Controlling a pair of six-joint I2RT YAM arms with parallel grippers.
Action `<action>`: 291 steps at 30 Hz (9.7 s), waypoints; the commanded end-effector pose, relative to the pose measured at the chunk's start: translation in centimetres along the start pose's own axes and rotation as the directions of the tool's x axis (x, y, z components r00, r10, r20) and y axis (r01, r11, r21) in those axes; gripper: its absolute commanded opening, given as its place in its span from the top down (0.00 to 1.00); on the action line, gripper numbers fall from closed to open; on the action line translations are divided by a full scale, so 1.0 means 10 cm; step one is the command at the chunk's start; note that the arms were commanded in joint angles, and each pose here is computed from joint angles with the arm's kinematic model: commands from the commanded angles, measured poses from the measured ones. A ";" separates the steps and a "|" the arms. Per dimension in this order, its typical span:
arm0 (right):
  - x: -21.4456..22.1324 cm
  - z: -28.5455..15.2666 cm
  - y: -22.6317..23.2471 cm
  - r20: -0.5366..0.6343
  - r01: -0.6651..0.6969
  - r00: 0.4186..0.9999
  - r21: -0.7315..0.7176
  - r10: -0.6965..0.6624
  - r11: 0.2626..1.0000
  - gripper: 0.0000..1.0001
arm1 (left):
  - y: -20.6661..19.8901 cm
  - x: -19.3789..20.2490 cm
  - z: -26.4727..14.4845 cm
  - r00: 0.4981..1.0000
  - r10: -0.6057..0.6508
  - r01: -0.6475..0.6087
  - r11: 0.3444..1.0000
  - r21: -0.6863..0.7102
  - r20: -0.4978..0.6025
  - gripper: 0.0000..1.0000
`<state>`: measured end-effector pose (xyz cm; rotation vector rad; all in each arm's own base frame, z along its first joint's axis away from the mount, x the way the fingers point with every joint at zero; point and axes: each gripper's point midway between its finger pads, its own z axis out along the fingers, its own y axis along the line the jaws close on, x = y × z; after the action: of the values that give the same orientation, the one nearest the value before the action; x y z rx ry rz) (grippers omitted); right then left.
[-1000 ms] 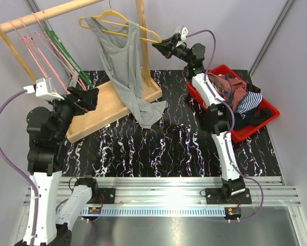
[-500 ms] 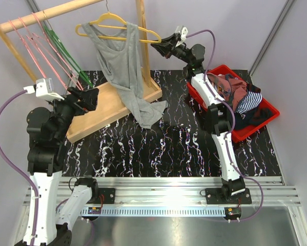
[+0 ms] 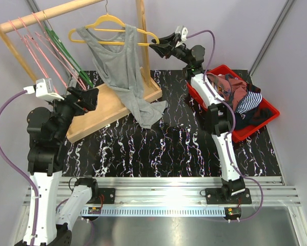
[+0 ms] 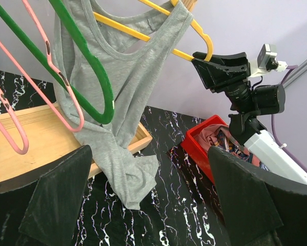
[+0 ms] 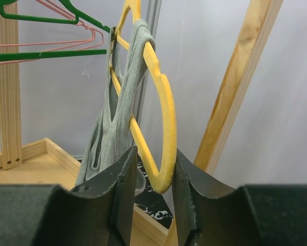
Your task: Remove the tank top from the hanger
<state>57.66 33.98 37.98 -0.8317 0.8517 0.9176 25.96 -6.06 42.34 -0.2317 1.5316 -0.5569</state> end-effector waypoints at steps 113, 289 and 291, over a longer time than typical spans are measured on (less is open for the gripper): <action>-1.16 0.66 1.16 -0.063 0.047 0.997 0.012 -0.046 0.999 1.00 | -0.28 -1.36 1.73 0.742 -0.646 0.644 0.761 0.081 0.179 0.21; -0.80 -0.67 1.89 -0.553 -0.199 0.792 0.169 0.260 0.965 0.24 | -1.19 0.89 0.38 0.918 0.164 0.035 0.874 0.485 -0.361 1.00; -0.78 -0.64 1.84 -0.552 -0.190 0.793 0.176 0.257 0.966 0.28 | -1.19 0.89 0.38 0.918 0.163 0.036 0.874 0.485 -0.361 1.00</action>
<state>36.06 32.34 35.50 -0.9446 1.6095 0.8668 27.10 -20.98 36.96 0.3266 1.8630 -0.9243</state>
